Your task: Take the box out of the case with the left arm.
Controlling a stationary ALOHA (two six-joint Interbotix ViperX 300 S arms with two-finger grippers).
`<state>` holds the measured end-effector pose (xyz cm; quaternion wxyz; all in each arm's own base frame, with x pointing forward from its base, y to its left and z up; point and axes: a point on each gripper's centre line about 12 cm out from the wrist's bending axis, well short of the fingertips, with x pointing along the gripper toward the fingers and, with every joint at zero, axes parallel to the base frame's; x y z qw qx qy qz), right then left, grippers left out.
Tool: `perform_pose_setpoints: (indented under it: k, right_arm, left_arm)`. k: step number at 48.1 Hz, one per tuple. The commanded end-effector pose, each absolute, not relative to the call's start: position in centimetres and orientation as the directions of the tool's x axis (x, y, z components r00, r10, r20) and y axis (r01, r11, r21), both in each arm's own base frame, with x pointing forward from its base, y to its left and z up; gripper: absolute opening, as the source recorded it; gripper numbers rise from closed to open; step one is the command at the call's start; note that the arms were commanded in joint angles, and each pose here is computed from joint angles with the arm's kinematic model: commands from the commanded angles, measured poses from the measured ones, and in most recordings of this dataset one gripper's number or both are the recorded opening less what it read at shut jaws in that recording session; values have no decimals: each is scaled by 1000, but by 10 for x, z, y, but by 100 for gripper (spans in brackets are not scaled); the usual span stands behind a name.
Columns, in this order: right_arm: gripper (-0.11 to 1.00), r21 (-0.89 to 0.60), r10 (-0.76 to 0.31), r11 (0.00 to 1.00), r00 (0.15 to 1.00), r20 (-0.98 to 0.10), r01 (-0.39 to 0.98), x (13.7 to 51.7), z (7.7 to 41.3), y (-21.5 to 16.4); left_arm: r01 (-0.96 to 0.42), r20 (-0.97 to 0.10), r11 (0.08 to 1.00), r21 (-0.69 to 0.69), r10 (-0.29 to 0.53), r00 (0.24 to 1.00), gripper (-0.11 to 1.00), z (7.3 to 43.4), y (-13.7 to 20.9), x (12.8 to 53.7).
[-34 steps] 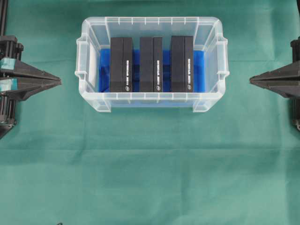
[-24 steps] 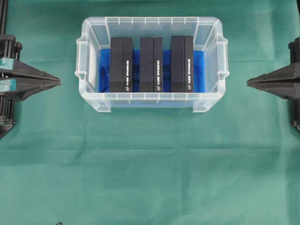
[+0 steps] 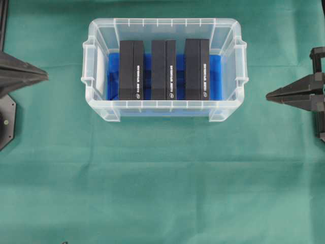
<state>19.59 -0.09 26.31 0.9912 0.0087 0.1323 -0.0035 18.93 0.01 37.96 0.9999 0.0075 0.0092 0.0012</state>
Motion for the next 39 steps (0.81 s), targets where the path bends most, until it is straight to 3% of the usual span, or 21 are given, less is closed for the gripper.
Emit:
perform_pose_setpoints:
  k: [1, 8, 20, 28, 39]
  right_arm:
    - [0, 18, -6, 1000, 963, -268, 11, 198, 268, -1]
    - [0, 21, -6, 1000, 963, -271, 12, 198, 270, -1]
    - [0, 20, -8, 1000, 948, -318, 15, 197, 266, -2]
    - [0, 21, -6, 1000, 918, -395, 16, 194, 259, -1]
    - [0, 43, -6, 999, 879, -477, 31, 192, 254, -1]
  left_arm:
    - [-2, -17, 1000, 20, 3, 1000, 2, 404, 0, 187]
    - [-4, -29, 1000, 25, 5, 1000, 2, 419, 0, 184]
    - [-6, -89, 1000, 8, 6, 996, 2, 412, 0, 184]
    - [-24, -256, 998, -60, 8, 967, 2, 402, 0, 178]
    - [-122, -528, 977, -174, 12, 849, 2, 396, 1, 154]
